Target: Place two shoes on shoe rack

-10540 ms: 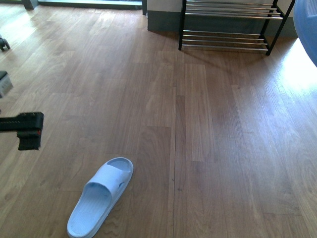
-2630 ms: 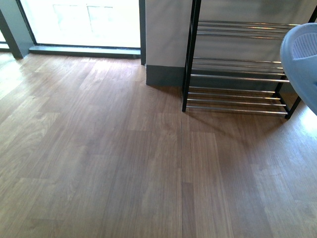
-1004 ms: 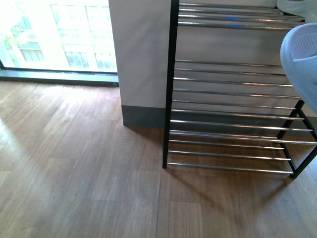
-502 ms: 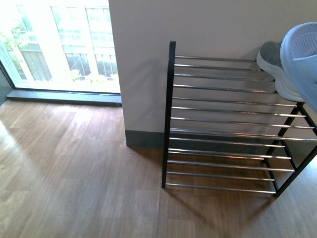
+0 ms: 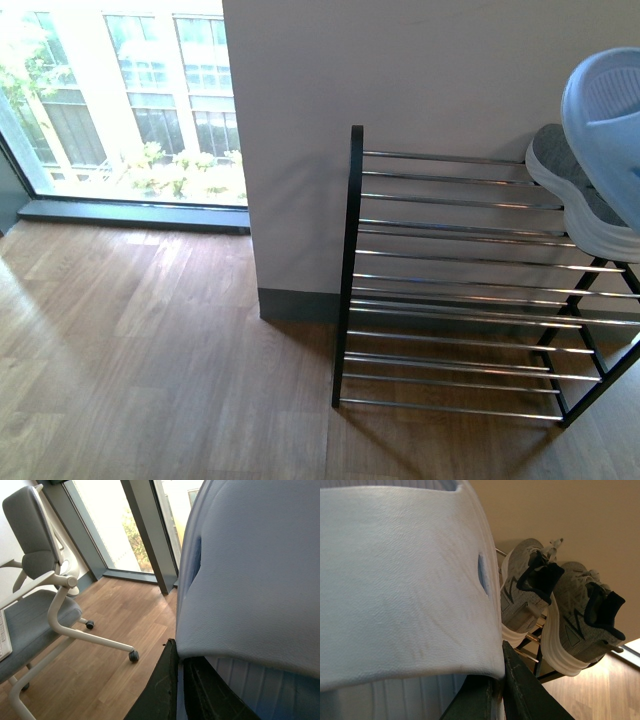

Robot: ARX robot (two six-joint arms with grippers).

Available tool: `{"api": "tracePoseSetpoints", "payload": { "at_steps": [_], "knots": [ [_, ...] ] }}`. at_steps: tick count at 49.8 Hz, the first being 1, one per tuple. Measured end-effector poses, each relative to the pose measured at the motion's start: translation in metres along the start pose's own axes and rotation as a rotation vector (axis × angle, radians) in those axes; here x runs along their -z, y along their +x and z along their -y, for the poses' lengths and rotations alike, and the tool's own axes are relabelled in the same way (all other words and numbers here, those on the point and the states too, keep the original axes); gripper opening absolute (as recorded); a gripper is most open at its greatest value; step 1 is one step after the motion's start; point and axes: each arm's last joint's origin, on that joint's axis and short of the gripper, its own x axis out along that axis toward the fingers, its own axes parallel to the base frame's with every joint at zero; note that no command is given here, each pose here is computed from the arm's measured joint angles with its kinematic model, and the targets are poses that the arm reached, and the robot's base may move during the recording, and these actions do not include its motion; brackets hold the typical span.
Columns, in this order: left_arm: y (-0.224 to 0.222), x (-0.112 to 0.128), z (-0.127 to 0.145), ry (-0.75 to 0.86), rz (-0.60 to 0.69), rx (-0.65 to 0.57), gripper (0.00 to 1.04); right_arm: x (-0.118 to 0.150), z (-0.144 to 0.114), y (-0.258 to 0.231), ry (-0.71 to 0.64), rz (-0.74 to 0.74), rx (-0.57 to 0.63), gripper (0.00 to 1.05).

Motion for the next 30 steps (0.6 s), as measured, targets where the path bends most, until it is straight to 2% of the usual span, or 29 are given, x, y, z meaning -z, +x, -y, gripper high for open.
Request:
{"api": "tracePoseSetpoints", "payload": {
  "at_steps": [20, 22, 24, 30],
  "knots": [
    [0.000, 0.000, 0.000, 0.001, -0.001, 0.001, 0.02, 0.001, 0.000, 0.001, 0.001, -0.005, 0.000, 0.02],
    [0.000, 0.000, 0.000, 0.001, -0.001, 0.001, 0.02, 0.002, 0.000, 0.002, 0.045, 0.049, -0.039, 0.02],
    [0.000, 0.000, 0.000, 0.001, -0.001, 0.001, 0.02, -0.001, -0.001, 0.007, 0.099, 0.163, -0.129, 0.02],
    [0.000, 0.000, 0.000, 0.001, 0.000, 0.001, 0.02, -0.019, -0.009, 0.034, 0.217, 0.193, -0.202, 0.02]
  ]
}}
